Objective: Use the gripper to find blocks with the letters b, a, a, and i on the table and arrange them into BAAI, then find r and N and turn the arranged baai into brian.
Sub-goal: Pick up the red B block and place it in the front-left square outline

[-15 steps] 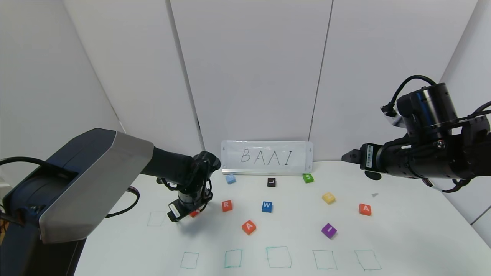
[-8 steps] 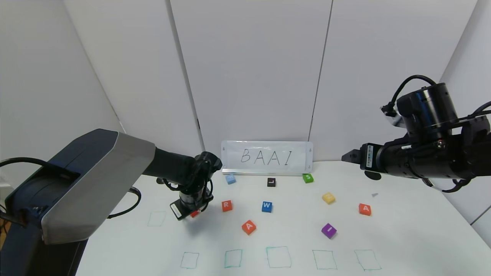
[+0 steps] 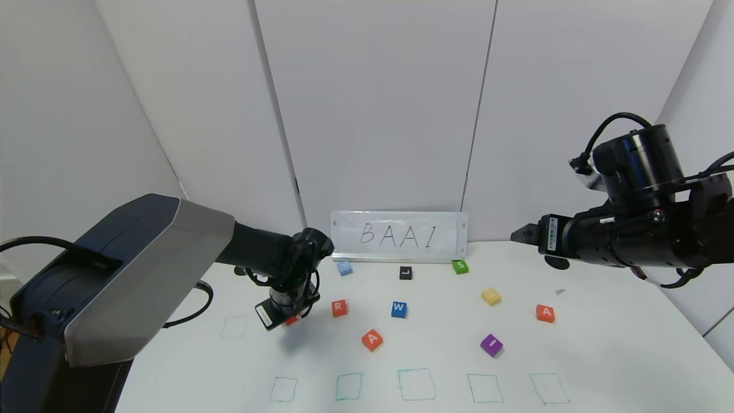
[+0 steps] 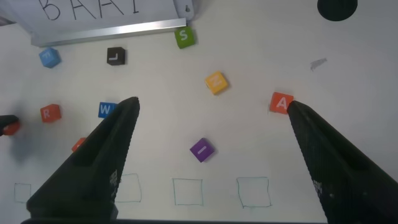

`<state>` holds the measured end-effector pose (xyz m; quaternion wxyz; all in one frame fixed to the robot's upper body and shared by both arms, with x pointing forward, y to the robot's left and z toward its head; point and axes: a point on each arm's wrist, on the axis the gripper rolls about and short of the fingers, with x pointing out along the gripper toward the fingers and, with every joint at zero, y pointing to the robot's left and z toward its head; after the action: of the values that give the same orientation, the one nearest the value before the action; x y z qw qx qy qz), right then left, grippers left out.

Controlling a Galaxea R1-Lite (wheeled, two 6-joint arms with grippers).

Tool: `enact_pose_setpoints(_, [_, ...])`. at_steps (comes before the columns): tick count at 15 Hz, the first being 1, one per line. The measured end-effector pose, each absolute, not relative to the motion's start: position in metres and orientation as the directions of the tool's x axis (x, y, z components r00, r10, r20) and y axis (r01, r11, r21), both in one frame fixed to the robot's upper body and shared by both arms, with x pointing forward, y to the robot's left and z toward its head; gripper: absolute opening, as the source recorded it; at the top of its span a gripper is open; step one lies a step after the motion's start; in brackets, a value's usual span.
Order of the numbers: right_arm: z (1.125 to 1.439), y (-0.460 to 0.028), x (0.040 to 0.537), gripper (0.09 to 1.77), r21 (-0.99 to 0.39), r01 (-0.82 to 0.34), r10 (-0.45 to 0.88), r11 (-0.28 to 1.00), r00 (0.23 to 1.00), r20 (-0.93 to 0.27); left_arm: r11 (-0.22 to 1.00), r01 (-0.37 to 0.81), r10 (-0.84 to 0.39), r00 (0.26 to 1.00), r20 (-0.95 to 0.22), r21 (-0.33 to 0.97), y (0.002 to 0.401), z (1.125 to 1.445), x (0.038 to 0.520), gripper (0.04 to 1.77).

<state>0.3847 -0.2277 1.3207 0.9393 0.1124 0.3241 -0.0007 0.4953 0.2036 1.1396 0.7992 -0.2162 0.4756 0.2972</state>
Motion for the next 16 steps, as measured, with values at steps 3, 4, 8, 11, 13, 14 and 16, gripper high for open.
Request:
enact_pose_setpoints(3, [1.321,-0.228,0.385,1.71,0.212,0.075,0.072,0.974,0.790,-0.609,0.731,-0.680,0.269,0.371,-0.889,-0.063,0.203,1.141,0.495,0.52])
enact_pose_setpoints(4, [1.321,-0.228,0.385,1.71,0.212,0.074,0.072,0.975,0.791,-0.608,0.732,-0.679,0.270,0.368,-0.890,-0.059,0.203,1.142,0.495,0.52])
enact_pose_setpoints(8, [1.323,-0.230,0.386,1.71,0.215,0.079,0.068,0.973,0.794,-0.604,0.739,-0.671,0.271,0.375,-0.887,-0.058,0.203,1.150,0.493,0.52])
enact_pose_setpoints(11, [1.324,-0.232,0.386,1.71,0.216,0.085,0.065,0.973,0.796,-0.602,0.743,-0.667,0.269,0.377,-0.886,-0.058,0.204,1.161,0.488,0.52])
enact_pose_setpoints(13, [1.324,-0.232,0.386,1.71,0.217,0.084,0.065,0.973,0.796,-0.601,0.747,-0.664,0.272,0.360,-0.892,-0.040,0.205,1.170,0.482,0.52])
enact_pose_setpoints(14, [1.324,-0.232,0.386,1.71,0.217,0.085,0.065,0.972,0.797,-0.601,0.753,-0.657,0.269,0.365,-0.891,-0.042,0.204,1.176,0.479,0.52])
enact_pose_setpoints(16, [1.324,-0.232,0.386,1.71,0.217,0.084,0.065,0.973,0.796,-0.601,0.774,-0.632,0.264,0.374,-0.889,-0.036,0.204,1.188,0.472,0.52])
